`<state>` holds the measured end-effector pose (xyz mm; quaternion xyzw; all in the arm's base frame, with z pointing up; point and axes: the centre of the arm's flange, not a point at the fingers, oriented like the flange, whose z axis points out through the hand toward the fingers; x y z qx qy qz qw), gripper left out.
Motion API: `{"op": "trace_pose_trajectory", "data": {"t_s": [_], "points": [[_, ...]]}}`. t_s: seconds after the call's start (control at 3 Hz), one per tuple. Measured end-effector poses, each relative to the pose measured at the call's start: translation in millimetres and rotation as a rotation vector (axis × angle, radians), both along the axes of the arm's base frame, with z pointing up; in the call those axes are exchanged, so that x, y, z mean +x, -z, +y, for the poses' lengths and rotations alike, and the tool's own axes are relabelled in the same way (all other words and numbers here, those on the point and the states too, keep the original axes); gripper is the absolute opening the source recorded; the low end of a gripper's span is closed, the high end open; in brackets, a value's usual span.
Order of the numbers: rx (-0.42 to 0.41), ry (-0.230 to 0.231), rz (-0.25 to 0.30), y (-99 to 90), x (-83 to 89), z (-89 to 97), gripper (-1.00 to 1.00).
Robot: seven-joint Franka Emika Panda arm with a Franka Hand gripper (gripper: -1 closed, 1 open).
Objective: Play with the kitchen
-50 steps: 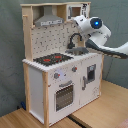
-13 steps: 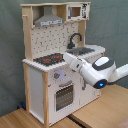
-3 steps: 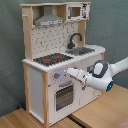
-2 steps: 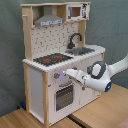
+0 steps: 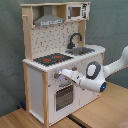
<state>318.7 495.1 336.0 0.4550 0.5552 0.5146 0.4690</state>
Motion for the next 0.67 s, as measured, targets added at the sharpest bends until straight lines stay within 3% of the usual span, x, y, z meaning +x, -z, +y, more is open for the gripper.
{"op": "trace_pose_trajectory", "data": {"t_s": [0.67], "points": [[0.006,-0.012,0.014,2.6,27.9,17.6,1.00]]}}
